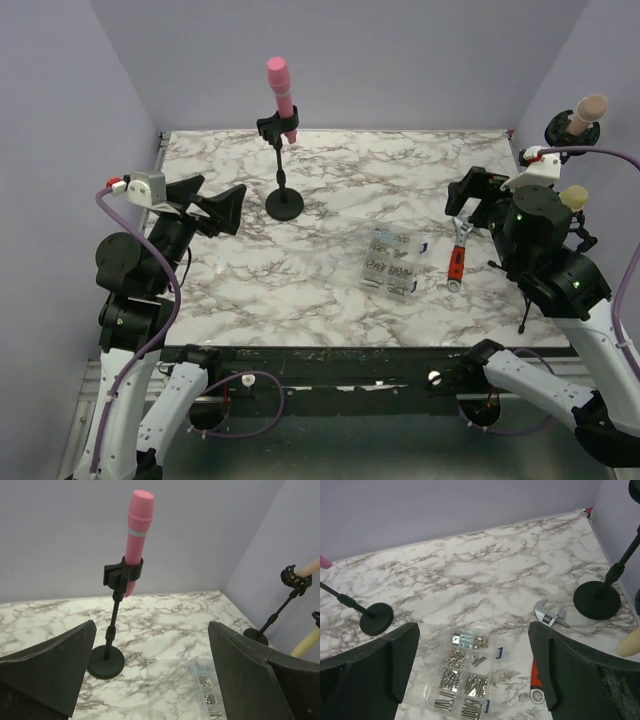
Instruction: Remove the microphone from the stand
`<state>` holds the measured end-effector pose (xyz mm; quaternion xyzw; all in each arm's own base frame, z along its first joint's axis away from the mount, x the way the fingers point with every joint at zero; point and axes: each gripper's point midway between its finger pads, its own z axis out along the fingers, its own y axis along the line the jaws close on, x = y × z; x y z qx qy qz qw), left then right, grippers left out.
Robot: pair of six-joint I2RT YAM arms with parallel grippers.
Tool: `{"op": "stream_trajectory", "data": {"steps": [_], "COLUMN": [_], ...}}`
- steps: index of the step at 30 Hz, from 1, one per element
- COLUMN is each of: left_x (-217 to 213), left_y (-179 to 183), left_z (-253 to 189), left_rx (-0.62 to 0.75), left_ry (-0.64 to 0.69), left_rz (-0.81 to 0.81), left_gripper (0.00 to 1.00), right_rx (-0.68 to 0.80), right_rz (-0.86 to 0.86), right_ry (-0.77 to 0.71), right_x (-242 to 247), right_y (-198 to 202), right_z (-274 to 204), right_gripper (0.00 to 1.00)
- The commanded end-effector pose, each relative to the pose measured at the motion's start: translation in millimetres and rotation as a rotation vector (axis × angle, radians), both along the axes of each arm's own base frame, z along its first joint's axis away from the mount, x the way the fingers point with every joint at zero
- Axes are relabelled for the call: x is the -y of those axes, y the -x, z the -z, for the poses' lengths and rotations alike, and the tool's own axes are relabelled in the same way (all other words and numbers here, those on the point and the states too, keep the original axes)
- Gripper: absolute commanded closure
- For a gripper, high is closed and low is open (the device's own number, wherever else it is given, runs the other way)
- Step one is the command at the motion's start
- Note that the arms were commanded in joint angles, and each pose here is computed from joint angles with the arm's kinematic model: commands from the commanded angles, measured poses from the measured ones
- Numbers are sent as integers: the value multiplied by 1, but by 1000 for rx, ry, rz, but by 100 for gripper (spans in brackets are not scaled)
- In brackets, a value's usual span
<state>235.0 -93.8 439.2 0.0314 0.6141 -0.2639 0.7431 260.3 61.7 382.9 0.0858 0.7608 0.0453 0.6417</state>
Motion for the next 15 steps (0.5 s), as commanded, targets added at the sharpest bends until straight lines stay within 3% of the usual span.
{"op": "stream_trajectory", "data": {"steps": [1,15], "left_x": [8,6], "left_y": [-4,-38], "left_z": [9,52], "left_rx": [-10,-172], "left_ry": [13,26], "left_rz": [46,-8], "left_gripper": [1,1], "right_rx": [-18,-30], "right_rz": [-42,-384], "right_ry": [-17,-88], "right_x": [-8,-76], "right_y": [3,4], "right_z": [3,34], "right_gripper": [0,0]}}
